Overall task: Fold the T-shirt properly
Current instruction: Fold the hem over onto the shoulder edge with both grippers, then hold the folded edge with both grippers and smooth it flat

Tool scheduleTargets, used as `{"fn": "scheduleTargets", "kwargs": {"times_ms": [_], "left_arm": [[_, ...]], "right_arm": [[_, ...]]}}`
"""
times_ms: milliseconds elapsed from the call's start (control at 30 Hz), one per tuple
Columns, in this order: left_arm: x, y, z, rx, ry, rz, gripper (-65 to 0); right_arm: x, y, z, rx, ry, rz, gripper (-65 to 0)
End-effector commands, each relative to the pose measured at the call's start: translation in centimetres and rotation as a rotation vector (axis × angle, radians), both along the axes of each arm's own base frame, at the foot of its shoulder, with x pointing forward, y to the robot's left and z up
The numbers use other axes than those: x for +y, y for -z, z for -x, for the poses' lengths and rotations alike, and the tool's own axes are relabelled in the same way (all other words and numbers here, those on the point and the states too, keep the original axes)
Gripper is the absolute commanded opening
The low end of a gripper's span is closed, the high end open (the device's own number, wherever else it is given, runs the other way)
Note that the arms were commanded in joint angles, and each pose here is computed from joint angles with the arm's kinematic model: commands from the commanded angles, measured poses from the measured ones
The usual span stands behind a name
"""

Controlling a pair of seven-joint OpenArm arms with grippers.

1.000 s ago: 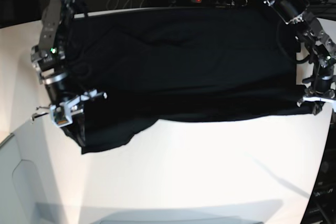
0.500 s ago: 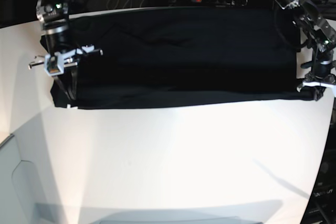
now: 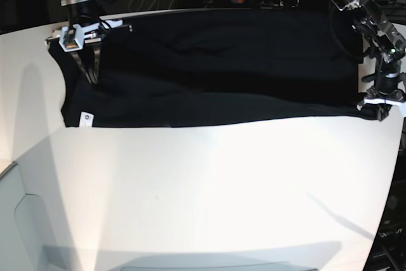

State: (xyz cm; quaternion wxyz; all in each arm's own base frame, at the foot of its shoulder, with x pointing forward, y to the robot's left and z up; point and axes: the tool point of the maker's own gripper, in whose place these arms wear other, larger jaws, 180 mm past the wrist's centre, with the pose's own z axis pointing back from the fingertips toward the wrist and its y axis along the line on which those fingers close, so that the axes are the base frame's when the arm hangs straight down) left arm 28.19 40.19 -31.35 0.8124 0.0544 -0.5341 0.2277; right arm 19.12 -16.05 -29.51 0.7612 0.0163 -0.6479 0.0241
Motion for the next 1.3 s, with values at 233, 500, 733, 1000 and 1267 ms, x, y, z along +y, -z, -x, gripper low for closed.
{"fn": "scheduleTargets", "kwargs": {"times_ms": [233, 500, 733, 1000, 1267], "left_arm": [[0.7, -0.8, 1.2, -0.005, 0.002, -0.046, -64.9], [0.3, -0.8, 3.3, 0.039, 0.022, -0.091, -64.9], [-0.5, -1.3, 4.5, 0.052, 0.04, -0.123, -64.9], [-1.4, 2.6, 6.0, 0.107, 0.008, -0.025, -64.9], [-1.8, 3.7, 6.8, 0.128, 0.001, 0.0, -64.9]], "right_arm": [[-1.1, 1.2, 0.8, 0.017, 0.031, -0.015, -65.0], [-2.9, 3.1, 1.7, 0.068, 0.078, -0.006, -65.0], [-2.9, 3.1, 1.7, 0.068, 0.077, -0.005, -65.0], [-3.7, 3.1, 2.0, 0.074, 0.096, 0.01, -65.0], [-5.0, 3.0, 2.4, 0.079, 0.127, 0.036, -65.0]]}}
